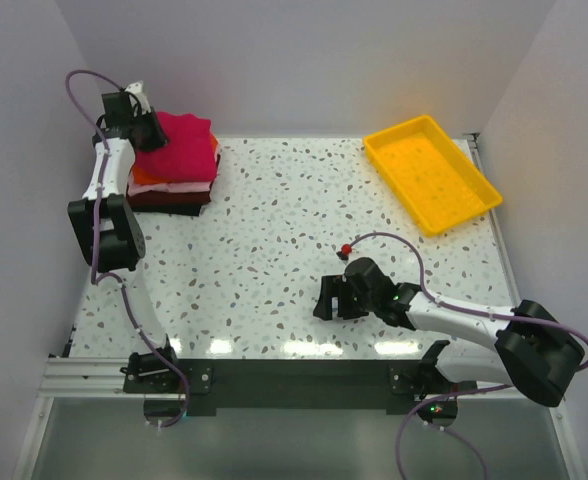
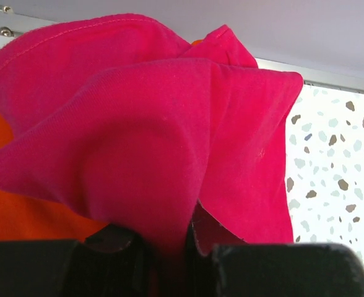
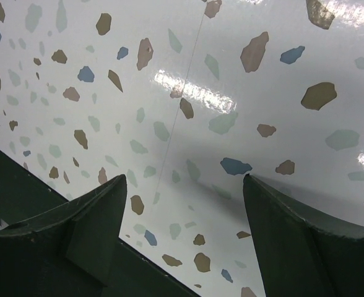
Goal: Fold and stack the t-shirts
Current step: Neatly place the folded tshirt to the corner
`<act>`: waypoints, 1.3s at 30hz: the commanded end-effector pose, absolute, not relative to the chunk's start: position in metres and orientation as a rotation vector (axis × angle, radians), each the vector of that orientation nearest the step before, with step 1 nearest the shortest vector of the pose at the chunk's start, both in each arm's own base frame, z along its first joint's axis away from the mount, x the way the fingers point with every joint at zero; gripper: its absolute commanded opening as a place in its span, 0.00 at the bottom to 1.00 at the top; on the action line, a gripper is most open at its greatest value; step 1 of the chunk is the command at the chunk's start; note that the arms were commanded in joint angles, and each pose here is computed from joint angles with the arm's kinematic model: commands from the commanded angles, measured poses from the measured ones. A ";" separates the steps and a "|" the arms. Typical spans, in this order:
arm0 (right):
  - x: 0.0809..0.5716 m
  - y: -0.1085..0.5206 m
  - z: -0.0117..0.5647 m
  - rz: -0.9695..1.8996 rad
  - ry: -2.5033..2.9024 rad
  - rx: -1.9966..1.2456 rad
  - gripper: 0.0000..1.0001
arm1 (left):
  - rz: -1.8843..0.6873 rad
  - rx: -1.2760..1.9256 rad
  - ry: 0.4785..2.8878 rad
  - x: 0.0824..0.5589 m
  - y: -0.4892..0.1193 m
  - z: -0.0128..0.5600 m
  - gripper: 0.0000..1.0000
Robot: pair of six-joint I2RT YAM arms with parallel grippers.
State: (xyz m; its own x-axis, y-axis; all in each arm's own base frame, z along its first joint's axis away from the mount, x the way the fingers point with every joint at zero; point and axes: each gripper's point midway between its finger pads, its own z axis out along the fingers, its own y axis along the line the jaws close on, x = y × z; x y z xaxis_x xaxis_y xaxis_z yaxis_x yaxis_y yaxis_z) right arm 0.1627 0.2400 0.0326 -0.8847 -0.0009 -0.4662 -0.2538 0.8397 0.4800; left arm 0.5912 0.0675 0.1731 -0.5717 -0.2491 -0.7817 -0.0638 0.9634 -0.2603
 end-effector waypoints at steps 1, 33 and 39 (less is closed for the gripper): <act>0.160 0.240 0.034 0.781 2.556 -0.173 0.79 | -0.206 -0.217 2.003 0.615 0.092 0.224 0.00; 0.214 0.210 0.116 0.429 2.349 -0.266 0.99 | 0.148 -0.514 1.994 0.374 0.007 0.218 1.00; 0.239 0.197 0.130 0.362 2.308 -0.194 0.99 | -0.089 -0.340 2.036 0.316 -0.066 0.203 1.00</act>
